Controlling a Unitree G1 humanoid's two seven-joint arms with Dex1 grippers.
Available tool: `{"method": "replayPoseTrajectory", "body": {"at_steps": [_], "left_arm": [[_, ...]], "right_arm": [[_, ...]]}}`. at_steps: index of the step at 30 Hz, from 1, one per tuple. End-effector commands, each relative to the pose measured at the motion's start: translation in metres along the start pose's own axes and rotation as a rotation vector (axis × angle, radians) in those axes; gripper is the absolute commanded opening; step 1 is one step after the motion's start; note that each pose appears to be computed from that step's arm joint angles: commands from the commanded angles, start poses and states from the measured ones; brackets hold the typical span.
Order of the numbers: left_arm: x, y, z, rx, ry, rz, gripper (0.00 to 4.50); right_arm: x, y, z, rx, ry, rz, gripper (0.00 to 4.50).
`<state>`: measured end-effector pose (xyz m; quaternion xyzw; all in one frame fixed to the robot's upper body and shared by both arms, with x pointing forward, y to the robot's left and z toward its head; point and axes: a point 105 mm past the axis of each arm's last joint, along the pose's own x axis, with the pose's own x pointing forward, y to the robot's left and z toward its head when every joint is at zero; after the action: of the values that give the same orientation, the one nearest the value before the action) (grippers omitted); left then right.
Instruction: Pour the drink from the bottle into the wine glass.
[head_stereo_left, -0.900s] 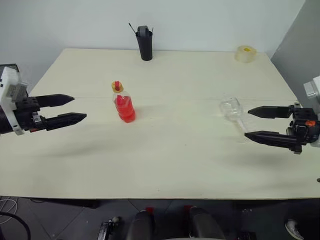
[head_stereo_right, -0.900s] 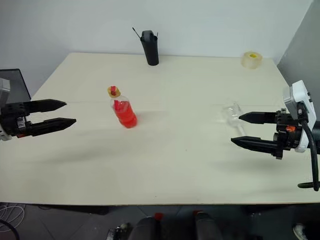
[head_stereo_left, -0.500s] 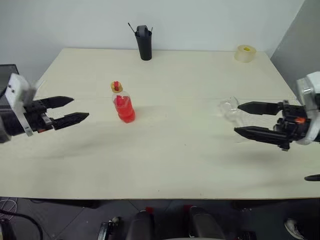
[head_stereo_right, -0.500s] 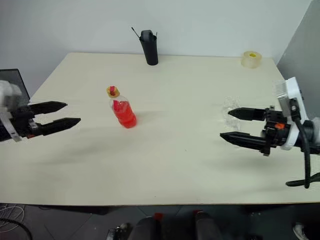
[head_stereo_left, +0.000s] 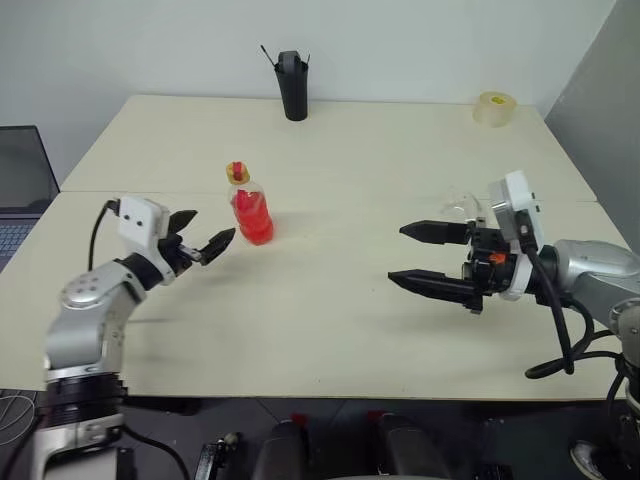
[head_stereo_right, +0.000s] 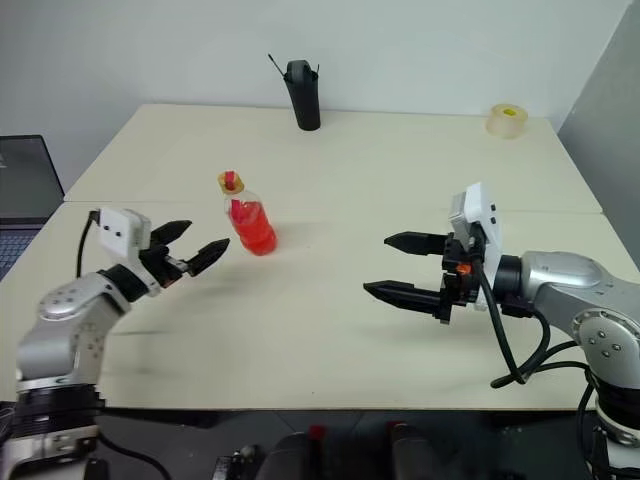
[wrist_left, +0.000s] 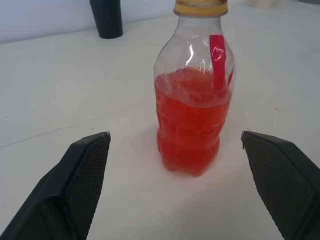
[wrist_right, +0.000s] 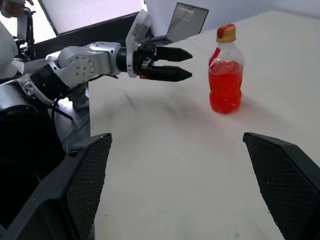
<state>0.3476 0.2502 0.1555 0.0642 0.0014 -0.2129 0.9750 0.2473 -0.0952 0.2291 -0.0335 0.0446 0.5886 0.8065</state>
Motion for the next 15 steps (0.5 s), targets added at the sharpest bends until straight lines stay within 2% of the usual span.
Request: {"method": "replayPoseTrajectory", "body": {"at_steps": [1,5,10,15], "left_arm": [[0.005,-0.004,0.012,0.031,-0.063,0.011,4.50],[0.010,-0.006,0.012,0.025,-0.072,0.008,4.50],[0.018,0.011,0.013,0.054,-0.083,0.103,4.50],[0.036,-0.003,0.014,0.030,-0.108,0.058,4.50]], "right_arm": [[0.006,0.008,0.009,-0.044,-0.027,0.021,4.49],[0.010,0.012,0.007,-0.041,-0.021,0.031,4.49],[0.014,0.015,0.003,-0.037,-0.015,0.040,4.49],[0.024,0.015,0.001,-0.044,-0.014,0.028,4.49]]}}
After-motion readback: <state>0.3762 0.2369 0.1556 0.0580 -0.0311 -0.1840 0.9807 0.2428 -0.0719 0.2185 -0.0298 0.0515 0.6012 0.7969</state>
